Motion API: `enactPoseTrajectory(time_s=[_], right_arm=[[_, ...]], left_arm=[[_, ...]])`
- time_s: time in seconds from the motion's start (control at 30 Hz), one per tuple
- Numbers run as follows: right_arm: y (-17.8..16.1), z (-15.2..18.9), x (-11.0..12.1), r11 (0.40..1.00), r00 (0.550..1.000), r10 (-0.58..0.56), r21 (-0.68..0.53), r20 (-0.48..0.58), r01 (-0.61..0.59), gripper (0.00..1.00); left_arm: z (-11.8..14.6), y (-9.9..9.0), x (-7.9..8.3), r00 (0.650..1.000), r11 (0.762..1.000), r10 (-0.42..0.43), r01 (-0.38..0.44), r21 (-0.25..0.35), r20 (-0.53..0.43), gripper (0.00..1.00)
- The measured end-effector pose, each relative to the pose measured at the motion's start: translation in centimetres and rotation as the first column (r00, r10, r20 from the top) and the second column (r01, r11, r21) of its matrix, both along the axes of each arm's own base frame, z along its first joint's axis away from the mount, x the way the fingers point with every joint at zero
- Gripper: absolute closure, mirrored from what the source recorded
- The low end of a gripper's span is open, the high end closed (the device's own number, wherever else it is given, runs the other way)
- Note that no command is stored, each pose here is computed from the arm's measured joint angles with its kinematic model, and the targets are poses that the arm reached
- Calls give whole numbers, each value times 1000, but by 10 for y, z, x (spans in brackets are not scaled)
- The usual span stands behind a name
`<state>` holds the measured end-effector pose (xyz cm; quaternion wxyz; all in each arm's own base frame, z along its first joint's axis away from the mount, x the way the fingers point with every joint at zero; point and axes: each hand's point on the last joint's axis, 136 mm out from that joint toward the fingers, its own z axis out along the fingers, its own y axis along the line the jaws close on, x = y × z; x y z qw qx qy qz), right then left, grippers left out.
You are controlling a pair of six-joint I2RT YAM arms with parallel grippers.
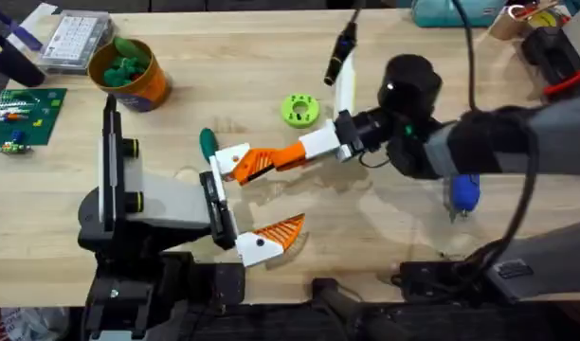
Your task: Pick up the gripper from the table and insert it into the empty holder that is missing its gripper. Then pick up a screw, insert it into the mounting hole, and use the screwdriver to tighten it. Finally, clean up the table by picking up the vegetable and placing it into the bucket.
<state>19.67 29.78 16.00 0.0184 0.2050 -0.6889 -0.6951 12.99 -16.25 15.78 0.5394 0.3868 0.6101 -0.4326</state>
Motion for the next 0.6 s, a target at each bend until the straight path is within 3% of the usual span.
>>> enactPoseTrajectory(time_s=[0.3, 0.6], right_arm=[[0, 0, 2, 992, 992, -127, -1, -2, 127, 988], [20, 0, -2, 985, 985, -175, -8, 0, 175, 988]], left_arm=[[0, 0, 0, 1000, 1000, 0, 0, 1, 1, 14], [0, 3, 6, 999, 999, 38, -38, 3, 1, 14]])
